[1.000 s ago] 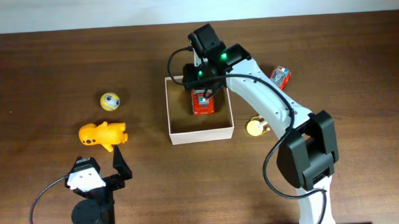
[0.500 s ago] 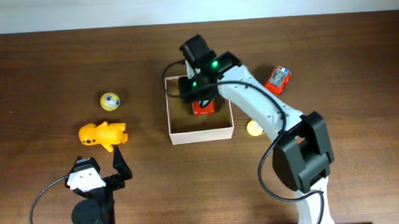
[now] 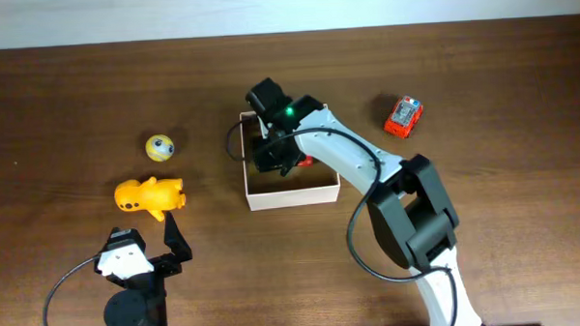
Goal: Pack container
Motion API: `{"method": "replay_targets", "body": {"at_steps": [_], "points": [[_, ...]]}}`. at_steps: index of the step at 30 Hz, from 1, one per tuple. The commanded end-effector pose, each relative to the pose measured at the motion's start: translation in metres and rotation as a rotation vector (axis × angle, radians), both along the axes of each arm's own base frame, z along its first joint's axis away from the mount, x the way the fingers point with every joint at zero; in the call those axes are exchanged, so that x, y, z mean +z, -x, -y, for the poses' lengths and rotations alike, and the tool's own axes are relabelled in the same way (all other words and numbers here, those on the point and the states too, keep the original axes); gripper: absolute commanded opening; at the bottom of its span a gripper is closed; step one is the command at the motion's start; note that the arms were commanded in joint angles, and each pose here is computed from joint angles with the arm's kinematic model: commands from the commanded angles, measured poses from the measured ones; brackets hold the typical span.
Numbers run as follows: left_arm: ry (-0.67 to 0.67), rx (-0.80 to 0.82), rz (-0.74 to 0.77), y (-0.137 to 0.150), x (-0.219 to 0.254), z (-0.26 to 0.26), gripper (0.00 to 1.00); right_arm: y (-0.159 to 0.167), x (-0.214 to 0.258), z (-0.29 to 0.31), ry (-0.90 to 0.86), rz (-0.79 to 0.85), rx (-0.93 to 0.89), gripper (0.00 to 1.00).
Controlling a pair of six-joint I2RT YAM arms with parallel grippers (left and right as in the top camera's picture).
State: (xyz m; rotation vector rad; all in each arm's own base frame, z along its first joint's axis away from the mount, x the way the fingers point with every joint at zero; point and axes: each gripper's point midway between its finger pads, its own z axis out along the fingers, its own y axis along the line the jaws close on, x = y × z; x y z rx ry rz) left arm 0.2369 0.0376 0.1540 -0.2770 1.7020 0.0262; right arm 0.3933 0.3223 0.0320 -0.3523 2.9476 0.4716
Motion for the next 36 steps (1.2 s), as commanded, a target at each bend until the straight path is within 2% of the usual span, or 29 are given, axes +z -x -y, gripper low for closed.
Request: {"method": "replay_targets", "body": {"at_steps": [1, 26, 36], "points": [[0.003, -0.014, 0.003, -0.001, -0.002, 0.002, 0.99, 0.0, -0.012, -0.003, 0.002, -0.004, 0.015, 0.37], [0.003, -0.014, 0.003, -0.001, -0.002, 0.002, 0.99, -0.042, -0.015, 0.044, 0.063, 0.066, -0.101, 0.38], [0.003, -0.014, 0.003, -0.001, -0.002, 0.002, 0.99, -0.069, -0.006, 0.039, 0.018, 0.174, -0.1, 0.38]]}}
